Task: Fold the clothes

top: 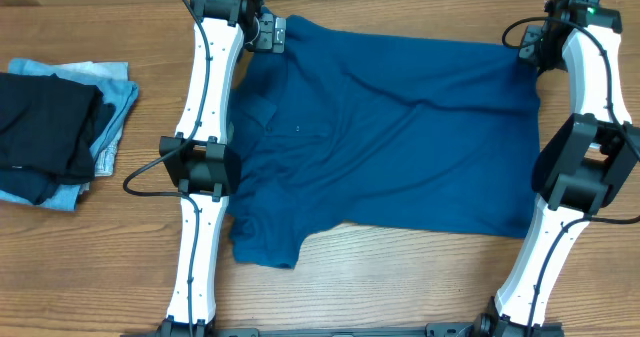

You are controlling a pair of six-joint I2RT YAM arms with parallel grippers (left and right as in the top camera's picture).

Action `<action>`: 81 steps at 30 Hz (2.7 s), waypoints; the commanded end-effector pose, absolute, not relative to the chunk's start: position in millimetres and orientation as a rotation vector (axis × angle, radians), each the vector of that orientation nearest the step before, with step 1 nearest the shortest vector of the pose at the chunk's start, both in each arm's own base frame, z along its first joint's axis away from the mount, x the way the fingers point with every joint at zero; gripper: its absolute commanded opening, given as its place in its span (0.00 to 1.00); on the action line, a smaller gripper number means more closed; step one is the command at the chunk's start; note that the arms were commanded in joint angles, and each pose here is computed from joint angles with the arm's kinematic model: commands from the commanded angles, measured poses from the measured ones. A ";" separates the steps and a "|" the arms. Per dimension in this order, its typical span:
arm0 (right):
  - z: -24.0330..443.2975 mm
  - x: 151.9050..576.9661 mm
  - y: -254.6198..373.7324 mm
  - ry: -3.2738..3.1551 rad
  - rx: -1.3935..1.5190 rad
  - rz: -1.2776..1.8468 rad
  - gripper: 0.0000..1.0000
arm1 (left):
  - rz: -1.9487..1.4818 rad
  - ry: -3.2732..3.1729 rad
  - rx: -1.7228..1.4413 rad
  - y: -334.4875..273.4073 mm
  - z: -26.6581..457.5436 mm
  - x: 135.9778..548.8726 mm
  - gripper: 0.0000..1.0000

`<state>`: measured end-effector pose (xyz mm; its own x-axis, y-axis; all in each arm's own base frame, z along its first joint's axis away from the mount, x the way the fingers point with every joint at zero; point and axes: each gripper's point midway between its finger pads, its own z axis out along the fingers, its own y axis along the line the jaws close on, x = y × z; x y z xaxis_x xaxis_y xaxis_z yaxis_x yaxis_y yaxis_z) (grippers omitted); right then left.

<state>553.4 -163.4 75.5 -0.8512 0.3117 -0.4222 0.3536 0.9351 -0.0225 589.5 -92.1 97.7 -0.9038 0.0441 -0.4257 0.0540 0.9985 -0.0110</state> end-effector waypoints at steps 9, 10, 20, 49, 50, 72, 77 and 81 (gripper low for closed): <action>93.5 574.0 -185.4 2.515 0.525 -0.192 0.04 | -0.051 2.701 0.052 -93.0 97.8 589.8 1.00; 88.8 574.0 -185.4 2.519 0.525 -0.193 0.04 | -0.051 2.701 0.051 -93.0 97.8 589.8 1.00; 57.9 569.3 -201.8 2.540 0.565 -0.230 0.05 | -0.051 2.701 0.052 -93.0 97.8 589.8 1.00; 184.4 480.4 -105.8 2.699 0.618 0.260 0.65 | -0.128 2.787 0.236 -101.0 131.9 544.9 1.00; 194.5 477.2 -104.8 2.684 0.618 0.260 0.65 | -0.122 2.770 0.261 -101.6 148.5 538.3 1.00; 254.7 300.2 -51.7 2.808 0.857 0.298 0.50 | -0.065 2.534 -0.058 -122.8 372.1 322.3 1.00; 212.8 267.1 -42.1 2.848 0.880 0.301 0.40 | 0.178 2.718 -0.219 -84.6 298.1 286.7 1.00; 162.5 253.7 -38.2 2.922 0.915 0.306 0.36 | 0.219 2.782 -0.235 -85.0 236.2 303.7 1.00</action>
